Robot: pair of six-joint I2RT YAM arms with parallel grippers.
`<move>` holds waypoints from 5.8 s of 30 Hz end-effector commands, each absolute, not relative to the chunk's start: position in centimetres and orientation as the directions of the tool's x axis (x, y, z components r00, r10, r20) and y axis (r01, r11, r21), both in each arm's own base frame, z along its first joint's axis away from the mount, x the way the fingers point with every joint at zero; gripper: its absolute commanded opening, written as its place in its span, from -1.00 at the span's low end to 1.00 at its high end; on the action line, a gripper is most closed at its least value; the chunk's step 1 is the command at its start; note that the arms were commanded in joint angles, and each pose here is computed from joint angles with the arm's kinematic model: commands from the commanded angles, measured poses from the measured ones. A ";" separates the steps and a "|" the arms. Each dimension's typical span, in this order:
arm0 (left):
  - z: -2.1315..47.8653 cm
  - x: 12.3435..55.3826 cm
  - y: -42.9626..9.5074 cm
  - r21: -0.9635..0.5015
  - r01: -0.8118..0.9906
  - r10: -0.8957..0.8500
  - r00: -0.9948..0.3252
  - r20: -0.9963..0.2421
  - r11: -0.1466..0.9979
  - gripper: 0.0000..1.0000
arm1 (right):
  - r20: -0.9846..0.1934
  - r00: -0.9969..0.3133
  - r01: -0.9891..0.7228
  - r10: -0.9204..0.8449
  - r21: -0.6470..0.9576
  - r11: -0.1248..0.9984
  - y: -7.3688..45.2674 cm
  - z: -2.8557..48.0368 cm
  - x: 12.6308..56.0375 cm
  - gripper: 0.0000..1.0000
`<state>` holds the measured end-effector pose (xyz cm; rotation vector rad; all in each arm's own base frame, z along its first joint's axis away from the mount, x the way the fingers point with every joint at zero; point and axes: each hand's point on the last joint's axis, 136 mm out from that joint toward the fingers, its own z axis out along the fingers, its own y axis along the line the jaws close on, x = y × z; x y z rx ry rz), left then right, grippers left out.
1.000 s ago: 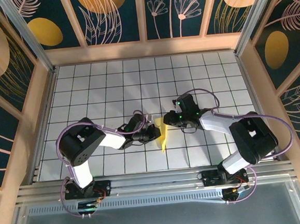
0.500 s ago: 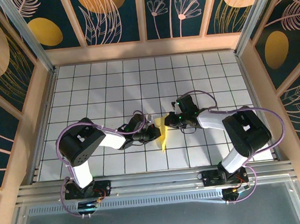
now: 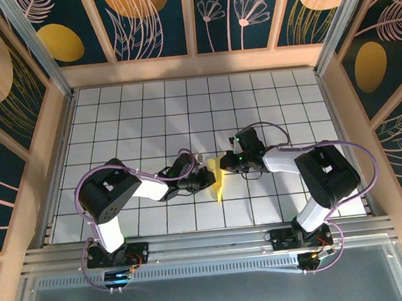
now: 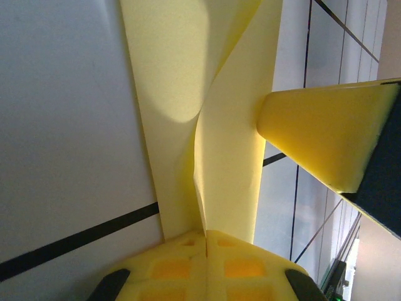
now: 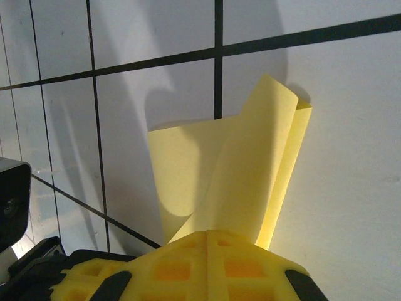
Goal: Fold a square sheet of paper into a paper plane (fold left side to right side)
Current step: Fold the wing for the fifth time at the center of the table.
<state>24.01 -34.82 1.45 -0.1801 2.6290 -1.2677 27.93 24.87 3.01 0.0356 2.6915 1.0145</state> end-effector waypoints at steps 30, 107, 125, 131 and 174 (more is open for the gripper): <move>0.7 24.0 -33.1 -0.729 -0.066 -0.251 -0.957 -0.148 0.681 -0.74 | -0.119 -0.987 0.022 0.109 0.573 0.819 22.2 -2.4 24.3 -1.00; -2.6 19.0 -34.3 -0.581 0.011 -0.049 -0.995 -0.088 0.814 -1.00 | -0.244 -0.966 -0.094 0.086 0.641 0.762 24.8 3.0 27.4 -1.00; -3.8 18.9 -33.4 -0.509 0.009 -0.046 -0.994 -0.095 0.861 -1.00 | -0.321 -0.941 -0.197 0.104 0.773 0.603 24.5 5.9 25.6 -1.00; -3.9 18.9 -33.3 -0.500 0.010 -0.044 -0.994 -0.097 0.866 -1.00 | -0.346 -0.934 -0.221 0.090 0.757 0.615 25.0 5.3 26.7 -1.00; -4.4 18.7 -32.6 -0.472 -0.002 -0.049 -0.995 -0.088 0.882 -1.00 | -0.344 -0.935 -0.160 0.092 0.636 0.755 22.3 0.8 34.0 -1.00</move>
